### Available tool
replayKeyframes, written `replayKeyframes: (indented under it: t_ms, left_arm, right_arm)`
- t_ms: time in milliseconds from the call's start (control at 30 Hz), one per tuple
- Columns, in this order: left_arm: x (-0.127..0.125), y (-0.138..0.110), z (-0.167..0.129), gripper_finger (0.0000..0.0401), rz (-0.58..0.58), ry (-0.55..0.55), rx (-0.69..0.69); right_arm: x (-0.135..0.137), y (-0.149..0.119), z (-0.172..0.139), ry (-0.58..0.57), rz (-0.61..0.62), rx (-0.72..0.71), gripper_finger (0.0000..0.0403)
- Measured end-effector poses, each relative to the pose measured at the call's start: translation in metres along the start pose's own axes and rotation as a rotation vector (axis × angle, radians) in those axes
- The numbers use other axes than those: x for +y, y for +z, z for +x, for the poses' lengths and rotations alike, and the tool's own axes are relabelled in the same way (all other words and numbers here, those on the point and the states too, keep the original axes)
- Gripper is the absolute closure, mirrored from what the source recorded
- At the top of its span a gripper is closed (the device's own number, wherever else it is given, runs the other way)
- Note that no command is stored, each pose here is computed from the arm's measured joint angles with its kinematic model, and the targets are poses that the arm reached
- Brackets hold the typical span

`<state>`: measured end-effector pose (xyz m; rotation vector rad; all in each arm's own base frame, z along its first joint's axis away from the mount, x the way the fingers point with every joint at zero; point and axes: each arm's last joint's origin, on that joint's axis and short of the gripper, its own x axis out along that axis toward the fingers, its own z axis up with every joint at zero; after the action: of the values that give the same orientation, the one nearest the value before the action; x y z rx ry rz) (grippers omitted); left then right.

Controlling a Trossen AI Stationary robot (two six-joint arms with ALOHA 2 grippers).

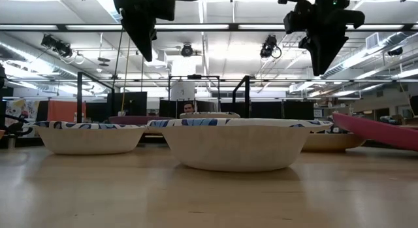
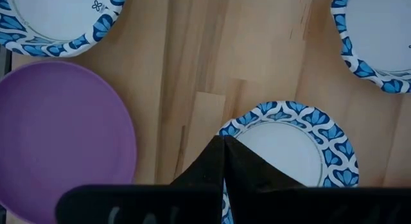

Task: Place and stack plates onto a shelf
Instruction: Stack the pink plate on top of the purple violet on the shelf

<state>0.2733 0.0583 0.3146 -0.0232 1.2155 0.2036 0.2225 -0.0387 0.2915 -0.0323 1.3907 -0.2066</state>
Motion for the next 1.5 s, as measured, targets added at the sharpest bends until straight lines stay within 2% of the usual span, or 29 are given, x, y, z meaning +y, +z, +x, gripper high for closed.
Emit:
replayKeyframes:
  t_ms: [167,500,667,1167,1500]
  left_arm:
    - [0.0,0.0,0.0,0.0392,0.0,0.0,0.0]
    - [0.0,0.0,0.0,0.0392,0.0,0.0,-0.001]
    - [0.0,0.0,0.0,0.0392,-0.001,0.0,-0.003]
    - [0.0,0.0,0.0,0.0392,-0.001,0.0,-0.002]
    - [0.0,0.0,0.0,0.0392,-0.001,0.0,-0.002]
  right_arm:
    - [-0.004,-0.002,0.005,-0.003,0.012,0.015,0.0298]
    - [0.002,-0.027,0.055,0.008,-0.082,0.162,0.0298]
    - [0.002,-0.034,0.067,-0.073,-0.128,0.196,0.0298]
    - [0.004,-0.041,0.085,-0.081,-0.134,0.192,0.0298]
    - [0.004,-0.042,0.086,-0.08,-0.135,0.2,0.0298]
